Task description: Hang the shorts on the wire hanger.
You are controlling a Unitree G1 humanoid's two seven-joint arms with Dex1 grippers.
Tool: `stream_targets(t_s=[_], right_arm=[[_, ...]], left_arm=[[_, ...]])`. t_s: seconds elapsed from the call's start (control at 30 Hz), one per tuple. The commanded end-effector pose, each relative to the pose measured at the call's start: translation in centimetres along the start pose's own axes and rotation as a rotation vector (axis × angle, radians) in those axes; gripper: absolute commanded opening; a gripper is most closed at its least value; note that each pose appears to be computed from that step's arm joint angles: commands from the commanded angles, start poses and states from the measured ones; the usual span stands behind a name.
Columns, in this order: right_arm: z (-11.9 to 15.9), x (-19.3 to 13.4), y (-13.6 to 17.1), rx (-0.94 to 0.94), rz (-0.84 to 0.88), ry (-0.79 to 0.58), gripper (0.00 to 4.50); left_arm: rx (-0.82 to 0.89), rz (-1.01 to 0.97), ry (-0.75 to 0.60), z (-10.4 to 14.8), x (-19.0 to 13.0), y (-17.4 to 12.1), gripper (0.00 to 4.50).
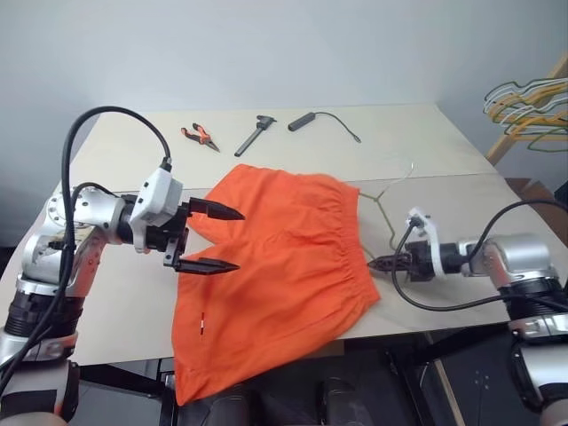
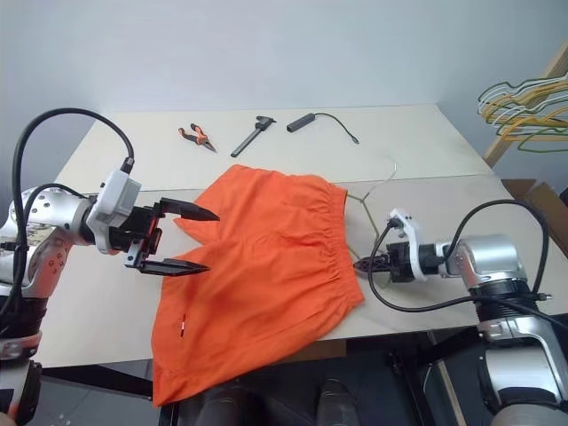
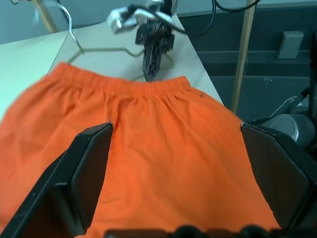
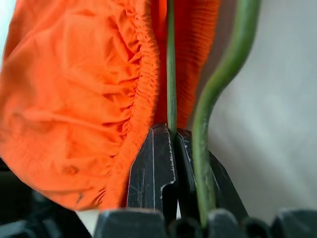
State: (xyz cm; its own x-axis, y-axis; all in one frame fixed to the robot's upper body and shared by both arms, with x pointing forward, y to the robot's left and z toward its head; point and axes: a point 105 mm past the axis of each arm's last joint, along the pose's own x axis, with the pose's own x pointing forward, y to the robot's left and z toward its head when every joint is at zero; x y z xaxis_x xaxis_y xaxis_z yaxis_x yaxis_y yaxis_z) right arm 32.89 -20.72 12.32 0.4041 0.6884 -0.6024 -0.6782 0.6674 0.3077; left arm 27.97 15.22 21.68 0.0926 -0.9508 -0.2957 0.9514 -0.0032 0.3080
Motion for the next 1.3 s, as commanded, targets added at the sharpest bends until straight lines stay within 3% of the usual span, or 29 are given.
stream_targets(t_s=[0.03, 0.33, 0.53, 0.73, 1.17, 1.3], right_arm=[[3.8, -2.8, 1.1, -0.250, -0.095, -0.026, 0.00], [5.9, -4.8, 3.5, -0.433, -0.110, -0.004, 0.00], [8.6, -4.0, 6.5, -0.709, -0.131, 0.050, 0.00], [9.5, -2.9, 9.2, -0.885, -0.071, 0.098, 0.00], [9.8, -1.6, 10.2, -0.955, -0.017, 0.120, 0.00], [10.1, -1.5, 10.5, -0.955, -0.006, 0.110, 0.00]], left_arm=[[0.084, 0.027, 0.016, 1.4, -0.8, 1.3, 4.47], [0.196, 0.077, 0.007, 2.9, -0.8, 4.6, 4.47], [0.349, 0.149, 0.065, 5.4, -1.3, 9.1, 4.47], [0.438, 0.098, 0.133, 6.3, -1.4, 10.5, 4.47], [0.478, -0.119, 0.382, 0.9, 1.0, 9.1, 4.47], [0.471, -0.134, 0.401, 0.0, 1.4, 8.9, 3.61]])
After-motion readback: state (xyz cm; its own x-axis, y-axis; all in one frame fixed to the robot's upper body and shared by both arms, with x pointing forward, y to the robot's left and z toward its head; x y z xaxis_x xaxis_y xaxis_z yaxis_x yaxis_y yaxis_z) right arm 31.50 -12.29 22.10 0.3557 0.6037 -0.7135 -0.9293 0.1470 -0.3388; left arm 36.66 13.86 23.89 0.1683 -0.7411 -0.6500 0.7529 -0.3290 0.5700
